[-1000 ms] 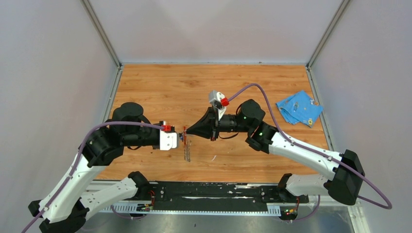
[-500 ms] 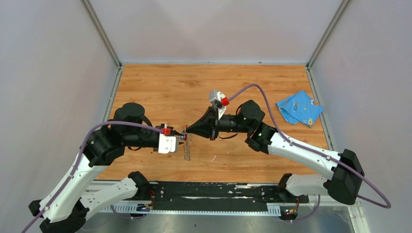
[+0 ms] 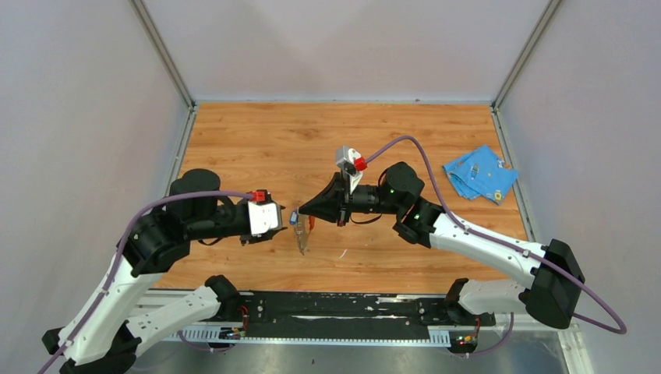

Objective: Put the keys on the keyring
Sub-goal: Adjust the key on the keyring.

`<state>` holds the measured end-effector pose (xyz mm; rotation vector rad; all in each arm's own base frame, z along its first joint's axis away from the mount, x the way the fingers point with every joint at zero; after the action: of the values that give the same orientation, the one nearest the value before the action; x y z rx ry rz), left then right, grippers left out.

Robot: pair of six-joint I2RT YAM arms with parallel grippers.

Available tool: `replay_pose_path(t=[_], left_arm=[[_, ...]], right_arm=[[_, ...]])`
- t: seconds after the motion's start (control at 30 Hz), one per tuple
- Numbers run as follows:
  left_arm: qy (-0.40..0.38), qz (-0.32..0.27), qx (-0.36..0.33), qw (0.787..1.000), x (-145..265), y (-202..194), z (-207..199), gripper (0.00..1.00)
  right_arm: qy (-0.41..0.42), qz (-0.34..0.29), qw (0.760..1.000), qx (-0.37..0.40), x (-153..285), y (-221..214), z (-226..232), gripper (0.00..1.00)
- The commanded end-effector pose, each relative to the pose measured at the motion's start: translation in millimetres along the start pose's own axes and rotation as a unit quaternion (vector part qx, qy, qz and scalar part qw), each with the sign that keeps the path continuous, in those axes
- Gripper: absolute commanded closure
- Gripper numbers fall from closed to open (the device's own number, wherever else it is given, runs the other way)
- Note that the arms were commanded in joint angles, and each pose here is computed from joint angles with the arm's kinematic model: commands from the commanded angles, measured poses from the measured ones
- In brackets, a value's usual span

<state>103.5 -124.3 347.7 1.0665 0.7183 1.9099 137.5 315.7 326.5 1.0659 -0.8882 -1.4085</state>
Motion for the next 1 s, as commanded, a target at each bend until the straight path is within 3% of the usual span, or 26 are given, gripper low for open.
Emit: replay_pose_path(t=[0.0,0.27,0.5,0.83,0.97], left_arm=[[-0.020,-0.004,0.063,0.998,-8,7,0,0.51],[-0.075,-0.035,0.099,0.992,-18,21,-3,0.64],[-0.064,-0.024,0.100,0.993,-19,18,2,0.69],[-0.071,-0.025,0.100,0.992,-22,16,2,1.00],[-0.064,-0.007,0.100,0.993,-26,9,3,1.00]], right_arm=[[0.022,-0.021,0.999,0.026,4,13,6,1.00],[0.047,-0.018,0.998,0.025,4,13,11,1.00],[0.060,-0.015,0.998,0.026,4,14,14,1.00],[0.066,-0.010,0.997,0.028,3,16,16,1.00],[0.073,-0.003,0.997,0.029,3,18,18,1.00]])
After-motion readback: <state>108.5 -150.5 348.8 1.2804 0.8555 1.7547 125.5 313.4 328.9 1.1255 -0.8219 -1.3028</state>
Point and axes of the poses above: each gripper's point midway between its finger pads, its own x axis back along the fingers, its own z axis along the line the jaws close on, y = z × x, the point moved 7 cm from there along x, back along the fingers, and after that the axes turned 7 degrees about -x, right-handed, at the moved point
